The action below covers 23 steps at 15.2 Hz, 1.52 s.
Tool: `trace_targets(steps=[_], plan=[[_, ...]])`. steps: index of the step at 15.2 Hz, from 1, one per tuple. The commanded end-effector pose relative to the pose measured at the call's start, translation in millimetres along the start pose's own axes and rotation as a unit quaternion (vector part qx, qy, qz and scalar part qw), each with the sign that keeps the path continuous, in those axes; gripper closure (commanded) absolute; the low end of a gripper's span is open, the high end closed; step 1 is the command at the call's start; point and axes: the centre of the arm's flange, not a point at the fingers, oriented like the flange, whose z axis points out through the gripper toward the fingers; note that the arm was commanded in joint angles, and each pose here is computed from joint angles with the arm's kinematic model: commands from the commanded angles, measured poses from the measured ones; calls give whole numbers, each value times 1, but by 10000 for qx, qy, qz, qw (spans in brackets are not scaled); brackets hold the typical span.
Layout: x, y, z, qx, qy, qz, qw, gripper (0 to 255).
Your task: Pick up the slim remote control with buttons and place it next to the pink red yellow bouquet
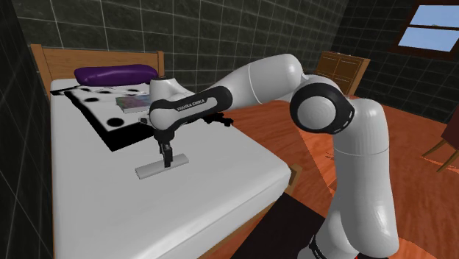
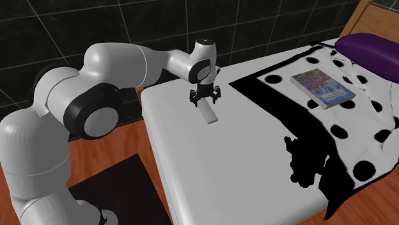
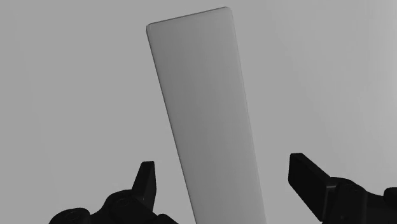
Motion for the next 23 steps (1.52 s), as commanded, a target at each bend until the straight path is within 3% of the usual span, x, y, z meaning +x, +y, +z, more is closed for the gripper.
trace_targets(steps=[1,5,12,13,23], plan=[[1,0,11,-1,3,-18,10000,0],[1,0,30,-1,3,-18,10000,0],[1,0,30,-1,3,-18,10000,0],[1,0,30,-1,3,-18,10000,255],[1,0,25,-1,3,-18,10000,255]])
